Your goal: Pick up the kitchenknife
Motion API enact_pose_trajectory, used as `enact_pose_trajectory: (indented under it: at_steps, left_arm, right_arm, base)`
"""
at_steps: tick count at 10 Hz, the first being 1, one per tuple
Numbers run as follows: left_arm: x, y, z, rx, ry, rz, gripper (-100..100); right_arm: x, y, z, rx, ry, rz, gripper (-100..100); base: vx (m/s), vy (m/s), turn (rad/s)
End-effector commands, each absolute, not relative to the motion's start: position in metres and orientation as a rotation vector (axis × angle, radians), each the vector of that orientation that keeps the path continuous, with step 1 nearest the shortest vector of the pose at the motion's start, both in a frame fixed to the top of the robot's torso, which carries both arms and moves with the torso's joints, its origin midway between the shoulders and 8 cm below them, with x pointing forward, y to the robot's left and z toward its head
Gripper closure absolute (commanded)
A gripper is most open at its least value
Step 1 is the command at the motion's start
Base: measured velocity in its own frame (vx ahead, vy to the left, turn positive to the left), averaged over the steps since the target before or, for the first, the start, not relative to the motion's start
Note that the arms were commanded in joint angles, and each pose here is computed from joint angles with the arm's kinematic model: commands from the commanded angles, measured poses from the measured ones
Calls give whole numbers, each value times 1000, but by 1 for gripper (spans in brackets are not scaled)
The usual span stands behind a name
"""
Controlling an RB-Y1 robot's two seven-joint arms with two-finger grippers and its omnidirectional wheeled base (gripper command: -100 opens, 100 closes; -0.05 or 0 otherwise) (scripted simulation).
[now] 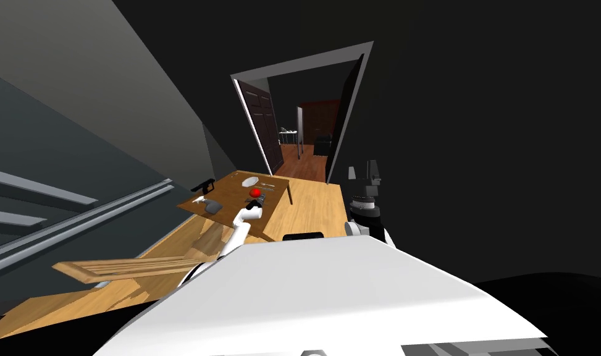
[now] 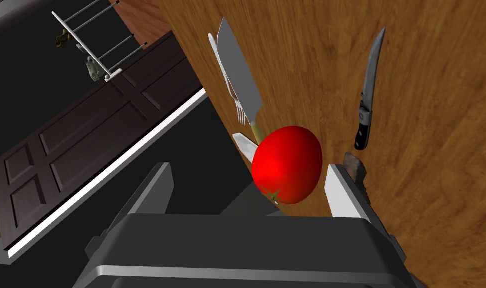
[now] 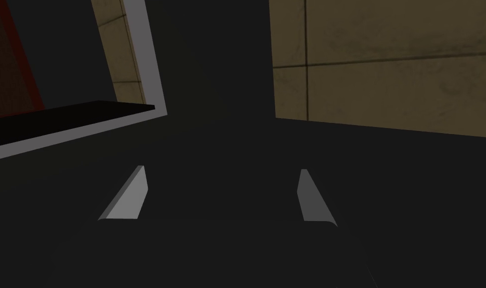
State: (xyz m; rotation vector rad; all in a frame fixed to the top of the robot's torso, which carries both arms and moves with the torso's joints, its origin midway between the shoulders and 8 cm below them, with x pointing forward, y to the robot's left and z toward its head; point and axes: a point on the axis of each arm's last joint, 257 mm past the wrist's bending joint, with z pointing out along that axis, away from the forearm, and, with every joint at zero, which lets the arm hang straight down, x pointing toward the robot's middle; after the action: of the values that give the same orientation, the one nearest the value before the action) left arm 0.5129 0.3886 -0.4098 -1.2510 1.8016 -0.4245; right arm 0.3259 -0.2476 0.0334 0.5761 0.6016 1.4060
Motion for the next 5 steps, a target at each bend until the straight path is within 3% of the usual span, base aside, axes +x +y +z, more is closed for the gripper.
enact_pose_trajectory:
  at_steps: [1, 5]
  left_arm:
    - [512, 392, -417, -1261, 1815, -409, -100]
    - [494, 416, -449, -1310, 1915, -277, -100]
  right_arm:
    - [326, -248, 33, 576, 602, 1406, 0]
    - [326, -248, 33, 576, 602, 1406, 0]
  base:
    - [31, -41, 2]
    - [89, -66, 29]
